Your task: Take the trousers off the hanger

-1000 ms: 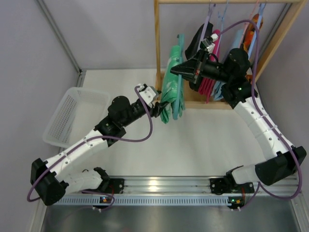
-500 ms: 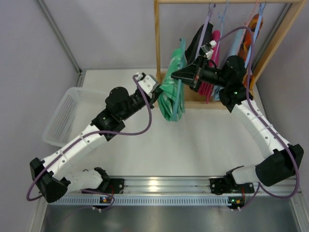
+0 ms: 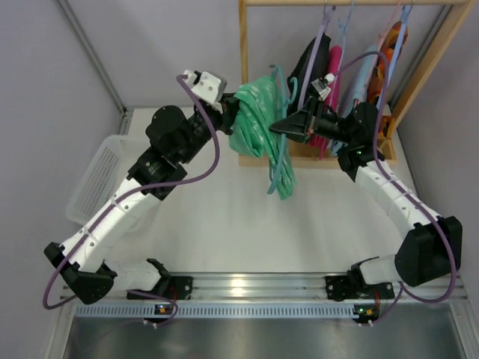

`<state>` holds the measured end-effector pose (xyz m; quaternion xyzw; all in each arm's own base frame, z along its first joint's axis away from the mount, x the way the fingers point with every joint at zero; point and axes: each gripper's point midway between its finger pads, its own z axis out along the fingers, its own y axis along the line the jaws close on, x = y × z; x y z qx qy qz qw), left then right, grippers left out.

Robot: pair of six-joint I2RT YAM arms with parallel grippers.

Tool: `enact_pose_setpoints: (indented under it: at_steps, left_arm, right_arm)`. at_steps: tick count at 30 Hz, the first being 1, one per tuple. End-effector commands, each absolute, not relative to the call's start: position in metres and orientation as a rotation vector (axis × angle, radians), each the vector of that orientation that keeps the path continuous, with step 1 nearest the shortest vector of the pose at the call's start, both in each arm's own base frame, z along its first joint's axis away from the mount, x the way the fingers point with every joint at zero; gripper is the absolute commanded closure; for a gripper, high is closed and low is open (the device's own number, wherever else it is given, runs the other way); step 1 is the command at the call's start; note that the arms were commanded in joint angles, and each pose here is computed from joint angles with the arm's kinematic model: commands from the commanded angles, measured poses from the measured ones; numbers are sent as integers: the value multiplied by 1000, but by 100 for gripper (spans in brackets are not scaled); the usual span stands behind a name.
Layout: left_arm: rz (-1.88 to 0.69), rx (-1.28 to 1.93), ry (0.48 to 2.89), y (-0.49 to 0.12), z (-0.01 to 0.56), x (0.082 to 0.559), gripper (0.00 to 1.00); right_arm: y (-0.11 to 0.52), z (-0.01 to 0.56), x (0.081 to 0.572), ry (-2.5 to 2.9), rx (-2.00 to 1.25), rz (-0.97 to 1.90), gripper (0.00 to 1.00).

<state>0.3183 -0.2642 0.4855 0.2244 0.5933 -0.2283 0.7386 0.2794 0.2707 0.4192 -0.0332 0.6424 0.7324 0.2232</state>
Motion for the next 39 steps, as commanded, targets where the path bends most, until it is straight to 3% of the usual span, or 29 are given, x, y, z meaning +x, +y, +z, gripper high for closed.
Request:
enact_pose_setpoints:
  at_steps: [1, 12, 21, 27, 39]
  left_arm:
    - [-535, 281, 1031, -225, 595, 304, 100]
    - [-464, 189, 867, -183, 673, 292, 100]
    - [-355, 77, 810, -121, 700, 285, 100]
    - [-205, 3, 834, -66, 684, 281, 100]
    - [347, -321, 852, 89, 622, 208, 100]
  right_arm:
    - [262, 424, 267, 1704, -243, 2032, 100]
    - [262, 372, 278, 1851, -147, 2006, 100]
    - [268, 343, 281, 1934, -147, 1928, 100]
    - [274, 358, 271, 1900, -187, 1932, 100]
    - [281, 393, 256, 1823, -266, 1932, 100]
